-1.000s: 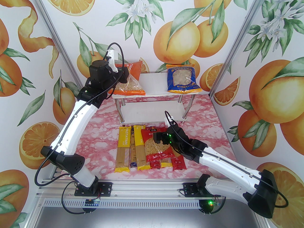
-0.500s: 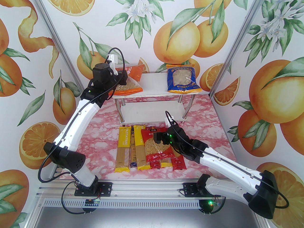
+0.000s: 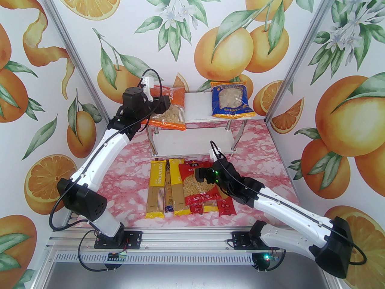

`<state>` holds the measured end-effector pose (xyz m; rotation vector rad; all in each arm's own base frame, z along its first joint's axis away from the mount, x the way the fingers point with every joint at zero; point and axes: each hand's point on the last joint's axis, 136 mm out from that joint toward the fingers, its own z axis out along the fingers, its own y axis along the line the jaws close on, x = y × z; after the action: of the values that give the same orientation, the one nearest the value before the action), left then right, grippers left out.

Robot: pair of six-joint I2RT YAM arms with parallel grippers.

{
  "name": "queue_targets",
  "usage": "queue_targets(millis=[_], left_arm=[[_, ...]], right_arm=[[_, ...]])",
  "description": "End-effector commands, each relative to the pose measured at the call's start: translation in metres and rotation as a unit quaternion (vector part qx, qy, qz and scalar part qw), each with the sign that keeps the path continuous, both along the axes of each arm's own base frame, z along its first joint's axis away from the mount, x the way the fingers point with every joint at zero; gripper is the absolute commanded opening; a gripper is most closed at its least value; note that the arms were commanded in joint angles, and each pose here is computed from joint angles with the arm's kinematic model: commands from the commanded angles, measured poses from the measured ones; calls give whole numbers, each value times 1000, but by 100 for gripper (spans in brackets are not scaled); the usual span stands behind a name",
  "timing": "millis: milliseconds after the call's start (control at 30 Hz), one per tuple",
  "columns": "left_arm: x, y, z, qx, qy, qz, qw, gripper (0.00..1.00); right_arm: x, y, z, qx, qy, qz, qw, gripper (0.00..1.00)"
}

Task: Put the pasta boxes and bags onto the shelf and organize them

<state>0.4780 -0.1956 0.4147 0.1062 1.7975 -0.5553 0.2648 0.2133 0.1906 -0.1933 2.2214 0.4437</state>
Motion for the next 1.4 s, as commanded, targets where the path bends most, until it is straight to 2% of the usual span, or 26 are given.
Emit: queue_targets(millis=[0,267,600,1367], left_arm=[[-9,2,-28,24,37,11,999,64],[-9,32,-48,56,40,90,994,65],[10,25,-46,16,33,101,994,63],[41,29,-41,10,25,149,989,62]], right_arm=[[-1,-7,-2,2,3,-12,1000,100],[-3,-8,0,7,4,-11,1000,100],[-5,-12,1,9,2,-16,1000,100],[-8,-21,3,0,-5,-23,1000,100]])
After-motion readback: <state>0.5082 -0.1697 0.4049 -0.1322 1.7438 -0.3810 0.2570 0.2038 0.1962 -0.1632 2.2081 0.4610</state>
